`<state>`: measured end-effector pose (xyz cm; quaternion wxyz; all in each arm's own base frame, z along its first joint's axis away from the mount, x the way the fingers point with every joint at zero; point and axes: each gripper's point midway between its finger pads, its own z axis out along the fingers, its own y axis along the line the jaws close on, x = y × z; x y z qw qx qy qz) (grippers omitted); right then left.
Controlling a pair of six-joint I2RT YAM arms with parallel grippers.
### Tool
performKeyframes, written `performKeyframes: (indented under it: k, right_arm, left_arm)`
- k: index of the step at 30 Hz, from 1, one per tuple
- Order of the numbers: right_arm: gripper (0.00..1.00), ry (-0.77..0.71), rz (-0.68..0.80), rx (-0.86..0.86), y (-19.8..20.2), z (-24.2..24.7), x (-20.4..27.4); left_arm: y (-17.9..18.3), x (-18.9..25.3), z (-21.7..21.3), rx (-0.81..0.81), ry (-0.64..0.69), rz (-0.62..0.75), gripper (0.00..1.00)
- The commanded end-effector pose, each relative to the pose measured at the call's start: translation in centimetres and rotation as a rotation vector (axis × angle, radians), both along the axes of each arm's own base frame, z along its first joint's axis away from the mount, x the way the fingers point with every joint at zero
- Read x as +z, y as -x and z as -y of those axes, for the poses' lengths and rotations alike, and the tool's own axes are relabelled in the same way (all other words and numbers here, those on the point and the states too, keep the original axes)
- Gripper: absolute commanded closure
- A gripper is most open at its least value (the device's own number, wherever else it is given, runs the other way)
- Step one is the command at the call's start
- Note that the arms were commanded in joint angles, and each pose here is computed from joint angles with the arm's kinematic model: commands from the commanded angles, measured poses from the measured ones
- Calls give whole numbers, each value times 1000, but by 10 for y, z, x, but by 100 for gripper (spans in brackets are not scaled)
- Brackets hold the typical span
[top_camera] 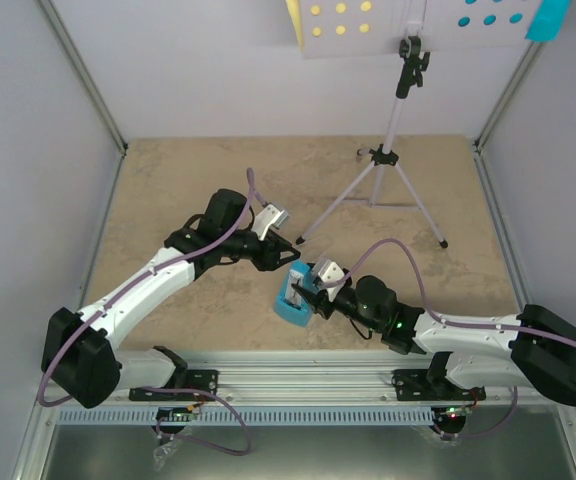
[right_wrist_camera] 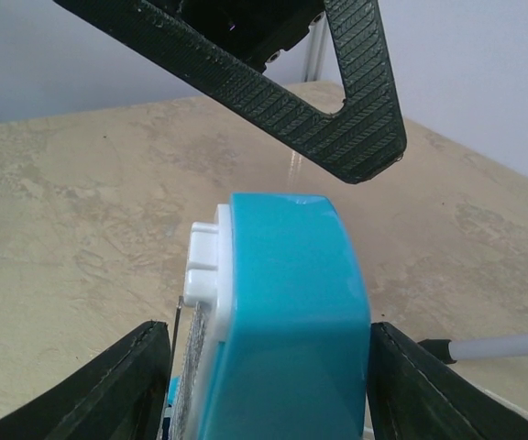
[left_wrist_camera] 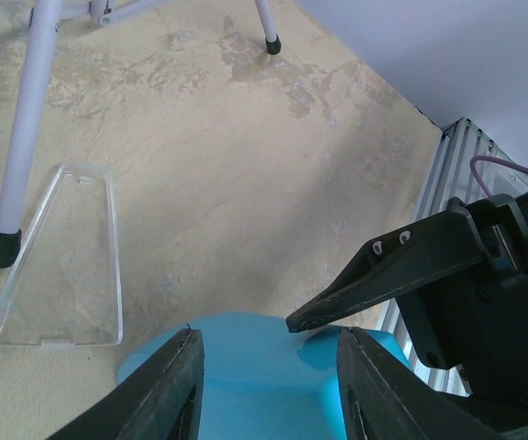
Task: Pack up the instrument practice props
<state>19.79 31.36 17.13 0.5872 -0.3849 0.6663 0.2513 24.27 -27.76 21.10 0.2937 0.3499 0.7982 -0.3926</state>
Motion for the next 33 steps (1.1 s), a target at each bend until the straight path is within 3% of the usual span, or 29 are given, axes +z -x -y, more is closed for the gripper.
performKeyframes:
  k: [1, 33]
  right_arm:
    - [41, 18, -1, -15, -1, 4, -7]
    - [48, 21, -19, -6, -2, 6, -9]
  left_arm:
    - [3, -4, 1, -13, -8, -10, 58]
    - [9, -7, 7, -42, -5, -30, 58]
